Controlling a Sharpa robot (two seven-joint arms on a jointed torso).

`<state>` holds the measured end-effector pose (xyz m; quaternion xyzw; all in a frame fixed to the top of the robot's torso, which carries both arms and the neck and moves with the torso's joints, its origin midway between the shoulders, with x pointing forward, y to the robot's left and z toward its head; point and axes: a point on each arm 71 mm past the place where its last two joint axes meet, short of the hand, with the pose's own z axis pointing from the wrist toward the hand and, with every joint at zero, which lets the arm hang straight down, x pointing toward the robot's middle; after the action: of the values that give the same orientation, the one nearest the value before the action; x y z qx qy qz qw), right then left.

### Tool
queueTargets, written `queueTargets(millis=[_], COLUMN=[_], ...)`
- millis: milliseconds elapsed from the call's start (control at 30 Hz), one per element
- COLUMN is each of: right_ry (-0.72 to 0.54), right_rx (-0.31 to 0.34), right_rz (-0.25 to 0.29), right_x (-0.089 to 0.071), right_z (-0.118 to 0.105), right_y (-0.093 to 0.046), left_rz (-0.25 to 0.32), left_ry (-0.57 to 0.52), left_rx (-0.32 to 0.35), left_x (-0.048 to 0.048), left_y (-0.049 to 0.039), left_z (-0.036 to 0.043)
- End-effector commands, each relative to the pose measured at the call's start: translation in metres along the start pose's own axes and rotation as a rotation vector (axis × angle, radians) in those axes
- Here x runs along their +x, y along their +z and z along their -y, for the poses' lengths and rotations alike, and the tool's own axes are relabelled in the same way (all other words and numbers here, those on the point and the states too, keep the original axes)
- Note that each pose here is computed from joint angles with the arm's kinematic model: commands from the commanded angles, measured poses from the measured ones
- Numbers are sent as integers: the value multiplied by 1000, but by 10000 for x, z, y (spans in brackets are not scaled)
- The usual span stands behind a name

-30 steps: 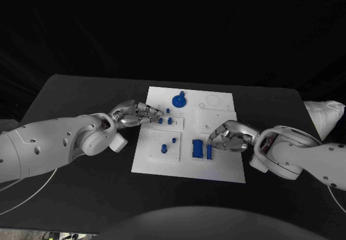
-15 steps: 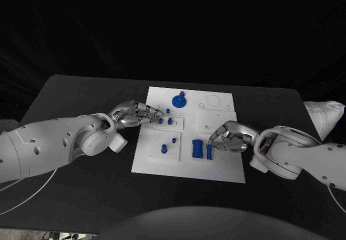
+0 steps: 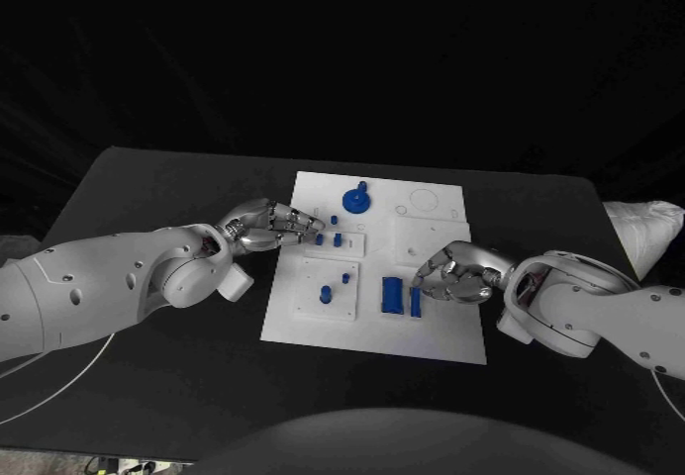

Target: Assemble the parts on the task board

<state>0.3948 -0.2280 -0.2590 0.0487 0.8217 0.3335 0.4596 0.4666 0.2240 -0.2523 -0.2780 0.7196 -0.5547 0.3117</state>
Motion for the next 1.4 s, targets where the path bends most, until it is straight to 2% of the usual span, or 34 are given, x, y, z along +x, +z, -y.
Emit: queueTargets(millis=[33, 267, 467, 1400], right_ry=[-23, -89, -116, -116], right_rx=[-34, -102, -122, -62], right_rz=[49, 106, 114, 13], right_x=[-30, -52, -44, 115], right_z=[-21, -85, -99, -41], right_y=[-14, -58, -81, -27], left_rz=[-26, -27, -27, -27], left_ry=[-7, -8, -8, -10], left_rx=[-10, -11, -11, -14], left_x=[44, 45, 45, 43], left_y=[4, 1, -3, -16], left_z=[-29, -35, -39, -44])
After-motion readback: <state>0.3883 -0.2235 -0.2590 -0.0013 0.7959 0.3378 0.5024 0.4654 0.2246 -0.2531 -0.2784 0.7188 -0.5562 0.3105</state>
